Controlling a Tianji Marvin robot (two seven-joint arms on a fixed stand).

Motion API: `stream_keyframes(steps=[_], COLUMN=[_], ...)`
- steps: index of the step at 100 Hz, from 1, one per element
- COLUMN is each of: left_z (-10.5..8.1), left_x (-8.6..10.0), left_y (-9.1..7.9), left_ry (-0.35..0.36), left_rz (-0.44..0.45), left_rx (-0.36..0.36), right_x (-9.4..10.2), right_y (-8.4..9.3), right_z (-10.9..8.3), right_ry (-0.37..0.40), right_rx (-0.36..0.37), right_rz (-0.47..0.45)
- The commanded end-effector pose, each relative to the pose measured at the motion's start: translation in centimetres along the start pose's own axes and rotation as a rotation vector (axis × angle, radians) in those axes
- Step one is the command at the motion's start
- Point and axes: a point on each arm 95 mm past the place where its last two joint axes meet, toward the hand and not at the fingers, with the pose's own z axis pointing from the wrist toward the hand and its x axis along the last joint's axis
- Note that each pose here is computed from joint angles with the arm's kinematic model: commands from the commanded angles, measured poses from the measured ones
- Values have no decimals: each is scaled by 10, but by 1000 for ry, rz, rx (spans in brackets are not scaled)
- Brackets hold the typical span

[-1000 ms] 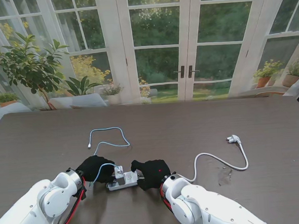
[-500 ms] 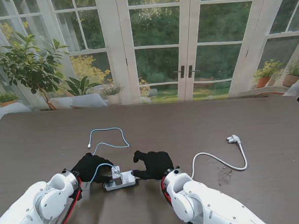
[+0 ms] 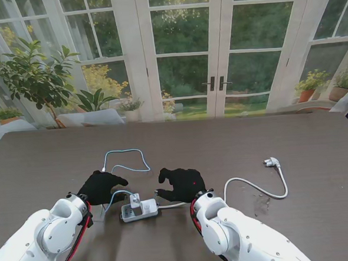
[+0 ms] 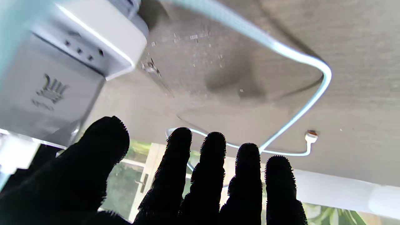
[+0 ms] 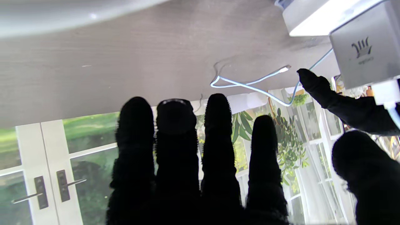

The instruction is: Set up the charging station

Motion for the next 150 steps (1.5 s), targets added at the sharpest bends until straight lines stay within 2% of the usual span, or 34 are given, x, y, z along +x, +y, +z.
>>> stream_keyframes(steps=[1, 20, 38, 58, 76, 89, 132, 150], left_z=[1, -5, -14, -20, -21, -21, -26, -28], left_x=[3, 3, 6, 14, 22, 28, 32, 33], left_y=[-6, -19, -25, -26, -23, -21, -9, -7], left_ry=[-2, -42, -68, -62, -48, -41, -59, -66], left_rz=[-19, -97, -239, -364, -460, -496, -567, -576], left_rx=[16, 107, 205, 276, 319, 350, 378, 373], right_x=[3, -1, -6, -15, -29, -39, -55, -57], right_y=[1, 15, 29, 35, 37, 38, 27, 28], right_z=[-2, -7, -16, -26, -34, -40, -52, -54], right_ry=[14, -8, -49, -104, -135, -155, -184, -182], right_rx=[-11, -68, -125, -149, -162, -185, -215, -224], right_rz=[29, 160, 311, 477, 584, 657, 742, 734])
